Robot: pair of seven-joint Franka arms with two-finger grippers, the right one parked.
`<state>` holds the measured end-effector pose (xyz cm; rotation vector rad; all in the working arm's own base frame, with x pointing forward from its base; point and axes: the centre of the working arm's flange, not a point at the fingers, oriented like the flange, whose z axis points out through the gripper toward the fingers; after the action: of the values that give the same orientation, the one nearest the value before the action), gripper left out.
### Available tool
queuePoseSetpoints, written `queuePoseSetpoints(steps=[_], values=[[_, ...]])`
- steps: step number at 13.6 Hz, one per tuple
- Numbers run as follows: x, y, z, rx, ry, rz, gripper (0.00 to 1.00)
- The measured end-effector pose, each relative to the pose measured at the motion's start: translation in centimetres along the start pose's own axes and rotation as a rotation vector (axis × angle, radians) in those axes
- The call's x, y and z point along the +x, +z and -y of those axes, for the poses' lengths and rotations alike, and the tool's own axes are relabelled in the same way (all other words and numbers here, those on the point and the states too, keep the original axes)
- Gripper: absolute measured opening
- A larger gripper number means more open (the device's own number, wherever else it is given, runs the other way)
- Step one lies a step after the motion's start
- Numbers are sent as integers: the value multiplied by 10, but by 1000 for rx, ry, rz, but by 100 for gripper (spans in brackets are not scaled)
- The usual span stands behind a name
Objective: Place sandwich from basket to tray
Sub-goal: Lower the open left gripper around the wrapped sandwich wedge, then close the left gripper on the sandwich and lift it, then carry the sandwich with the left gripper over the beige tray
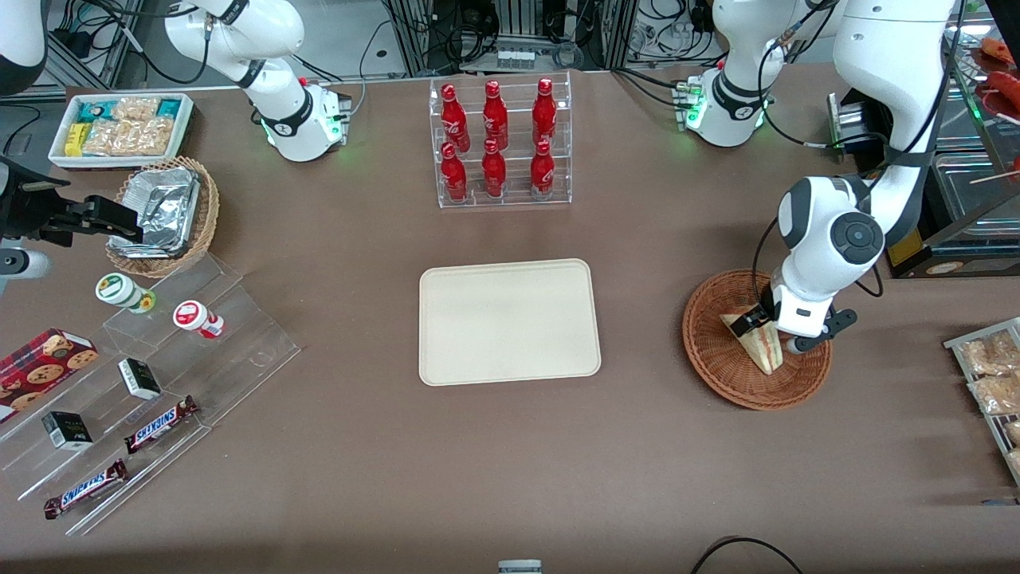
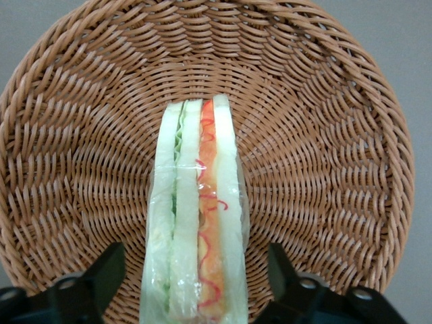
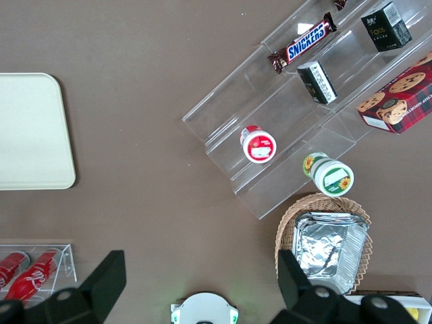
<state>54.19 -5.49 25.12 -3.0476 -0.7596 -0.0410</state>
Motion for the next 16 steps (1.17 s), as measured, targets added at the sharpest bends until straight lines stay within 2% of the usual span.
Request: queuePoseSetpoints(steps=[4,6,9,11,13,16], values=[[0,-1,-1,-1,7,-1,42],[0,-7,-2,2,18,1,32],[2,-40,-4,25,62,1,24],[4,-92,-11,63,98,6,15],[4,-161,-33,89,134,20,15],[-10,-245,-85,74,210,-3,15]])
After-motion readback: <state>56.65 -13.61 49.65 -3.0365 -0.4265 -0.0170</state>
